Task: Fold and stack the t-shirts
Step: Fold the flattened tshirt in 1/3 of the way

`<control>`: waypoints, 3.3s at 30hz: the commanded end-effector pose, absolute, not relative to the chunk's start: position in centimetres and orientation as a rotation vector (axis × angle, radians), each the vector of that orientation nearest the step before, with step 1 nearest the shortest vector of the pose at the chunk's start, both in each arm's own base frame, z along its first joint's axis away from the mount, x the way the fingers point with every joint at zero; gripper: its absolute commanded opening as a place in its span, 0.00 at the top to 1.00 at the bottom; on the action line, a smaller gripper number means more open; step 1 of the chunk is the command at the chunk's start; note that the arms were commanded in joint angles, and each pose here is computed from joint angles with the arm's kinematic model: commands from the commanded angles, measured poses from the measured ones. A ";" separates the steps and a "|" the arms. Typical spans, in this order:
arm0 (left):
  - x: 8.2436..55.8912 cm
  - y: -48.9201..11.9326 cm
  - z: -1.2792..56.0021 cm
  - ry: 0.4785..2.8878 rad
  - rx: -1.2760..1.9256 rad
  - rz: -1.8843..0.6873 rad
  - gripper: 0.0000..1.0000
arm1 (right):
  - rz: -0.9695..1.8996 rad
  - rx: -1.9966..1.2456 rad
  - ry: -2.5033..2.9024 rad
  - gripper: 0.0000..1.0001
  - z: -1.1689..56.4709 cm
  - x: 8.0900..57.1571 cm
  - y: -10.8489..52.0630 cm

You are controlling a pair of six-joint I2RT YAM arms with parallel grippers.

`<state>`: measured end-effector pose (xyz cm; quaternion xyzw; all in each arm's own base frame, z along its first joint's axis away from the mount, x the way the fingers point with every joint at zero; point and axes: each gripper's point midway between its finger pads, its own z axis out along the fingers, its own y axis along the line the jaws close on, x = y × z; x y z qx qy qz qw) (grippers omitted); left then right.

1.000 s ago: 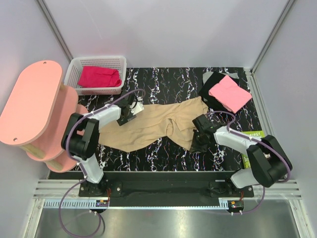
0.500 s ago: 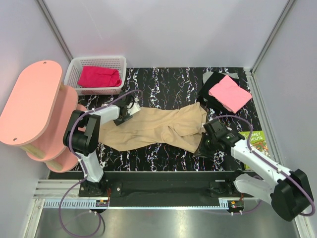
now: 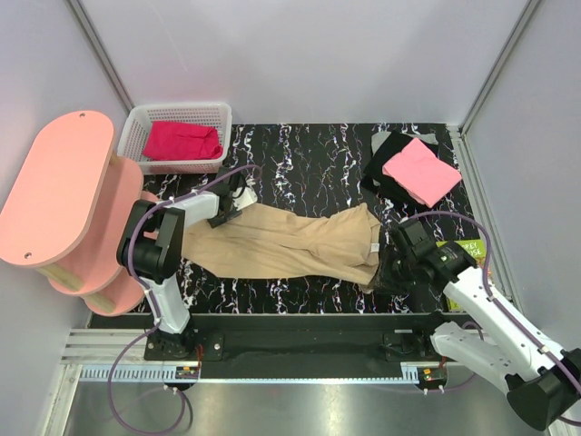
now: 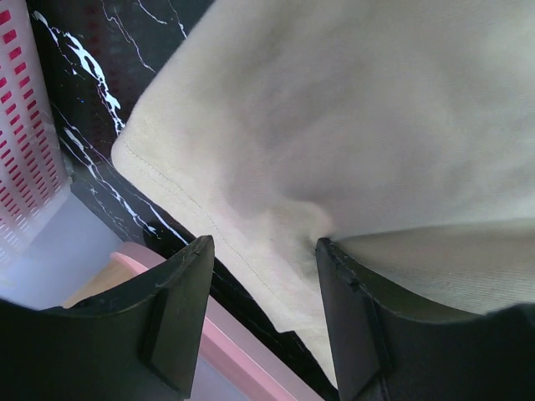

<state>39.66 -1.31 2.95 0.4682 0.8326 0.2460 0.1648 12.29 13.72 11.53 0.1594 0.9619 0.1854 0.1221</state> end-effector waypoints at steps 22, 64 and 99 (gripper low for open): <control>34.0 -2.0 7.3 2.281 1.310 0.625 0.41 | 0.250 0.391 2.751 0.50 7.5 34.3 14.3; 38.6 -1.0 9.4 2.298 1.140 0.537 0.41 | 0.235 0.548 2.910 0.60 0.6 37.1 8.9; 43.7 1.7 1.3 2.688 0.877 0.264 0.43 | 0.254 0.461 2.882 0.64 0.2 42.2 10.2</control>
